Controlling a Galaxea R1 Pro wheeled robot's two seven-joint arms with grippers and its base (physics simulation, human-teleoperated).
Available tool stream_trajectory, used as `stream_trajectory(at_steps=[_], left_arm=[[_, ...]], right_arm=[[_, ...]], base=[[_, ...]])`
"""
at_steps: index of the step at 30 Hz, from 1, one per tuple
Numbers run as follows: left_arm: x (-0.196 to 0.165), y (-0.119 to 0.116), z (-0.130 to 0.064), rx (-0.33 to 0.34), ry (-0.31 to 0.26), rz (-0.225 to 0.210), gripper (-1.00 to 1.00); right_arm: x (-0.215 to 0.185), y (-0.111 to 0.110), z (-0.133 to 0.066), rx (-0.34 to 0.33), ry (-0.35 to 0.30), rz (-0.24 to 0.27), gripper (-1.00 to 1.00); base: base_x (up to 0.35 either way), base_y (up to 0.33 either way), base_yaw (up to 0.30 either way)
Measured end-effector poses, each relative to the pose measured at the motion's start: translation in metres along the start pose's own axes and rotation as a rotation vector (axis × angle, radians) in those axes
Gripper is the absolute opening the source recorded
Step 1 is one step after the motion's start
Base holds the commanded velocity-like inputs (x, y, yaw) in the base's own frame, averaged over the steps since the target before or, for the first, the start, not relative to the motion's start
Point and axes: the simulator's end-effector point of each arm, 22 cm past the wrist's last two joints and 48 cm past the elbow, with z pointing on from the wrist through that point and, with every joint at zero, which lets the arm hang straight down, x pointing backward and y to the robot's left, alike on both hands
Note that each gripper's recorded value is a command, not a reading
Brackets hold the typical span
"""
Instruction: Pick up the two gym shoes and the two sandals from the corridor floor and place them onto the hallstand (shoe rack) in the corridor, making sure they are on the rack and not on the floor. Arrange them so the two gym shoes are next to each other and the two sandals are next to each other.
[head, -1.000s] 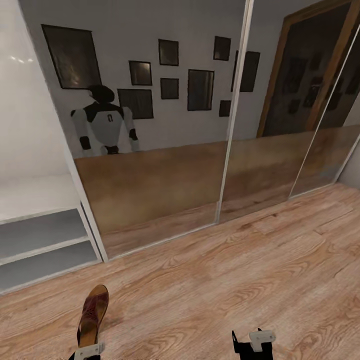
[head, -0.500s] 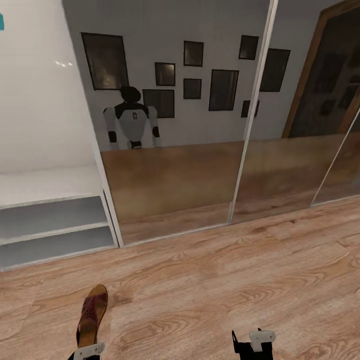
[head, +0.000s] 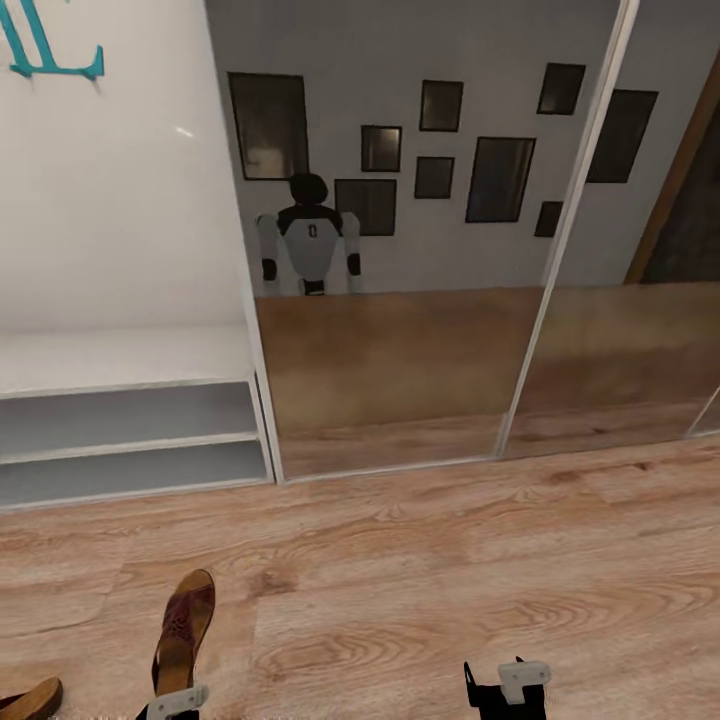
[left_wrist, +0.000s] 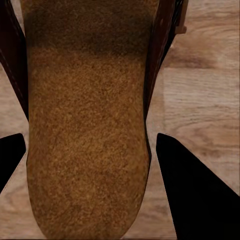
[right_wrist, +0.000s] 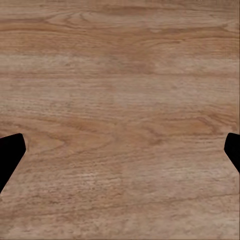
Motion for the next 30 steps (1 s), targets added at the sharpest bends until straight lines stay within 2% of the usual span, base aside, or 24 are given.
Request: stream_trajectory(at_steps=[11, 30], left_arm=[[0.0008, 0.0099, -0.0004, -0.042, 0.001, -0.033, -1.00], [0.0028, 0.0090, -0.0003, -0.040, 0.006, -0.032, -1.00]], right_arm=[[-0.0003, -0.0001, 0.0002, 0.000, 0.000, 0.000, 1.00], [0.0020, 0.0002, 0.0000, 0.000, 0.004, 0.000, 1.00]], base=[[0.000, 0.000, 0.277], [0.000, 0.000, 0.277]])
